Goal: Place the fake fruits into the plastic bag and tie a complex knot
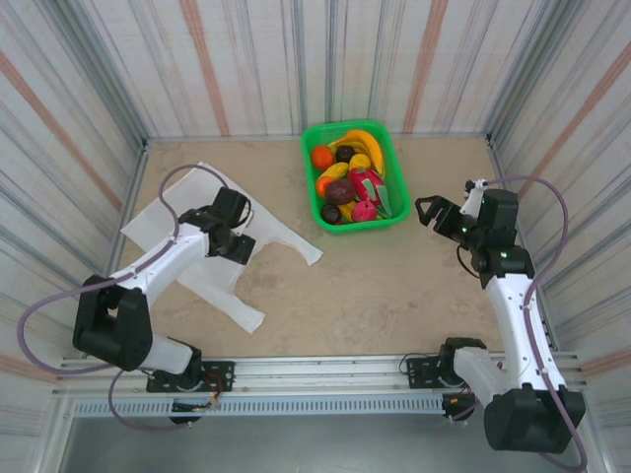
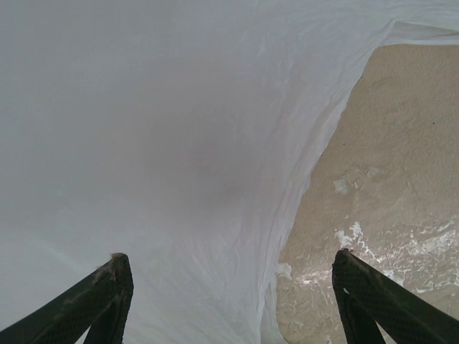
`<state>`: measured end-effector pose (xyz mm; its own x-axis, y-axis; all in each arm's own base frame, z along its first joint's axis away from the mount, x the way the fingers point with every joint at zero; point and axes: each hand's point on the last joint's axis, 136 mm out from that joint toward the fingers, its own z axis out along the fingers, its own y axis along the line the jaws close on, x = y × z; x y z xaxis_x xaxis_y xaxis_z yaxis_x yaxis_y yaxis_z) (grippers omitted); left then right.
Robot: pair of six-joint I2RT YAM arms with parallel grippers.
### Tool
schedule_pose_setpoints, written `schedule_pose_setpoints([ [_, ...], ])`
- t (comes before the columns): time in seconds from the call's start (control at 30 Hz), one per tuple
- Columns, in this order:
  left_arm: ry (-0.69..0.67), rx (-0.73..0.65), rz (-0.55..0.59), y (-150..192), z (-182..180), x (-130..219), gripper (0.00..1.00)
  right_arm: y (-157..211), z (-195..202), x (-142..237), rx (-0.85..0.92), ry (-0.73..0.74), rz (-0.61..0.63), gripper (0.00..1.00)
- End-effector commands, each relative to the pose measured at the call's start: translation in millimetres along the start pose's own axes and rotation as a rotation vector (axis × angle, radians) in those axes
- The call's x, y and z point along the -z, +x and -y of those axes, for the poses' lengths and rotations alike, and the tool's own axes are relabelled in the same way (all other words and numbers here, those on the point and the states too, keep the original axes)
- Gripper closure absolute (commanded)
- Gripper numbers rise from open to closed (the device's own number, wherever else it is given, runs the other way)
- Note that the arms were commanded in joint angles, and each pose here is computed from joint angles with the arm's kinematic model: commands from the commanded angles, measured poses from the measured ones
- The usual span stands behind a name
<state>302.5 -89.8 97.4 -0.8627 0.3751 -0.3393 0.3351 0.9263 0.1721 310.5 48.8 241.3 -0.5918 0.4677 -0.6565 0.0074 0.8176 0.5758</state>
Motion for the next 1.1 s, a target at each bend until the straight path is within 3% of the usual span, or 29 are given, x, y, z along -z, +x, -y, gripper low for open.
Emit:
schedule_pose_setpoints([
  [0.0,0.006,0.005,0.009,-6,7,-5,0.25,0,0,-4,-0.003,0.0,-0.005,0.01],
  [0.33,-0.148,-0.067,-0.048,-9,6,-34,0.26,1,6,-10,-0.013,0.017,-0.01,0.01],
  [0.87,-0.348,-0.133,-0.04,-26,-5,-50,0.52,8,10,-14,-0.011,0.025,-0.025,0.01],
  [0.97,-0.359,-0.134,-0.027,-28,-5,-52,0.61,8,9,-14,-0.006,0.022,-0.023,0.01],
  [1.07,-0.383,-0.142,-0.006,-33,-9,-45,0.86,8,6,-13,0.004,0.011,-0.023,0.01],
])
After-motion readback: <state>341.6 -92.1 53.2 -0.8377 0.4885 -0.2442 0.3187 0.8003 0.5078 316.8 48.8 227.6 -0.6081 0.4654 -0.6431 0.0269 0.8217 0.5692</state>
